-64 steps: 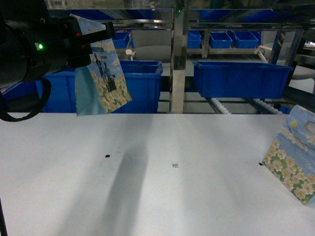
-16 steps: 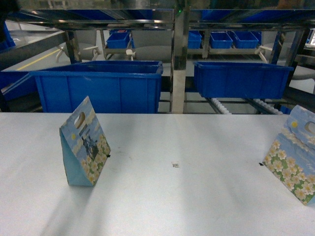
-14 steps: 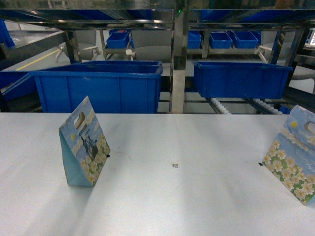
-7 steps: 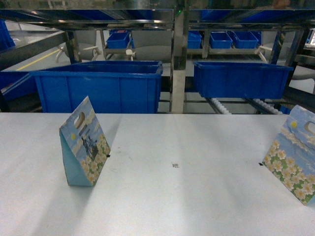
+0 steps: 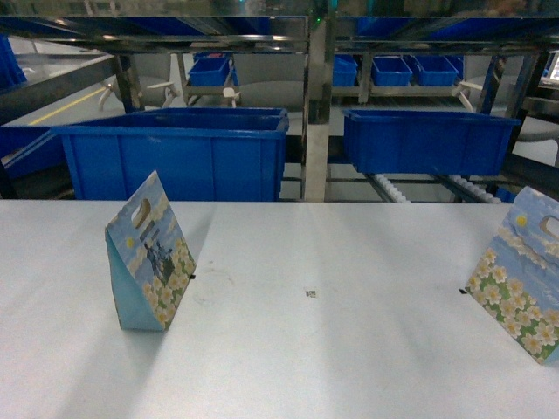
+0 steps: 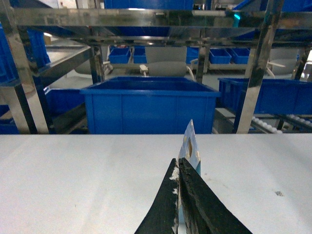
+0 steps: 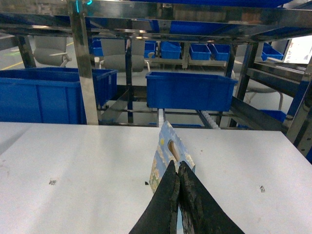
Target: Move flower gift bag to table near conveyor
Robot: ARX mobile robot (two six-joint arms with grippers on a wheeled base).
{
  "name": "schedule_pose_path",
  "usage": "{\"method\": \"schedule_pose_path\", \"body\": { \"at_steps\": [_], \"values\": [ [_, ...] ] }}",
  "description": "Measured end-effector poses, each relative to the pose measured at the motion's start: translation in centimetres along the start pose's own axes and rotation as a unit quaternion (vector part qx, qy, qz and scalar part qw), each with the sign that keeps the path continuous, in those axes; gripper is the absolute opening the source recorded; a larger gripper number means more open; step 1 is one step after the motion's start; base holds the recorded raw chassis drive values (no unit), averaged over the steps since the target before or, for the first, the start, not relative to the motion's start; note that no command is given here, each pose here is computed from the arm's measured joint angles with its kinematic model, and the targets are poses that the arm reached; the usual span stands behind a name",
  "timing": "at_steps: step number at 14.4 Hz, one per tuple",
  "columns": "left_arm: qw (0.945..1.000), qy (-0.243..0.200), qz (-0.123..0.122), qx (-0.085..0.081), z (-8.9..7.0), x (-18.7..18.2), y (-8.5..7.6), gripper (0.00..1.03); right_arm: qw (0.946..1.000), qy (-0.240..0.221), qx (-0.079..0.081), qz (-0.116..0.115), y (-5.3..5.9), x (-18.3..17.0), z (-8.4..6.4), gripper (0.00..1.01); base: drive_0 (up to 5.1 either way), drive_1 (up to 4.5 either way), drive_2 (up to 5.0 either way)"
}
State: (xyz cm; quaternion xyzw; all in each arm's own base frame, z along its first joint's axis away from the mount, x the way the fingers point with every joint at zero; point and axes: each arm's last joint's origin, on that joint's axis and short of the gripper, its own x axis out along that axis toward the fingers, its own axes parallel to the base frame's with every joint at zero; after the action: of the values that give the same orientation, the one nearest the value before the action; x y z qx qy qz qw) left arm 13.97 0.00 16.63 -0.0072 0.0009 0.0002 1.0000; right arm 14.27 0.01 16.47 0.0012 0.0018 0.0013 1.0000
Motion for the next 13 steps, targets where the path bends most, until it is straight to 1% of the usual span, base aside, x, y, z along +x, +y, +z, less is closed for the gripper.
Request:
{"method": "schedule_pose_path", "body": {
  "at_steps": [5, 8, 13],
  "values": [
    [1.0, -0.009, 0.0, 0.0, 0.5, -1.6, 0.0, 0.02, 1.0, -0.007, 0.0, 0.0, 0.0, -1.6, 0.5, 0.02, 0.0, 0.0, 0.0],
    [0.9999, -0.01, 0.0, 0.0, 0.6, -2.9, 0.0, 0.02, 1.0, -0.01, 0.0, 0.0, 0.0, -3.1, 0.6, 0.02, 0.0, 0.0, 0.0],
    [1.0, -0.01, 0.0, 0.0, 0.5, -3.1, 0.0, 0.02, 1.0, -0.009, 0.0, 0.0, 0.0, -3.3, 0.6, 0.02, 0.0, 0.0, 0.0]
  ]
}}
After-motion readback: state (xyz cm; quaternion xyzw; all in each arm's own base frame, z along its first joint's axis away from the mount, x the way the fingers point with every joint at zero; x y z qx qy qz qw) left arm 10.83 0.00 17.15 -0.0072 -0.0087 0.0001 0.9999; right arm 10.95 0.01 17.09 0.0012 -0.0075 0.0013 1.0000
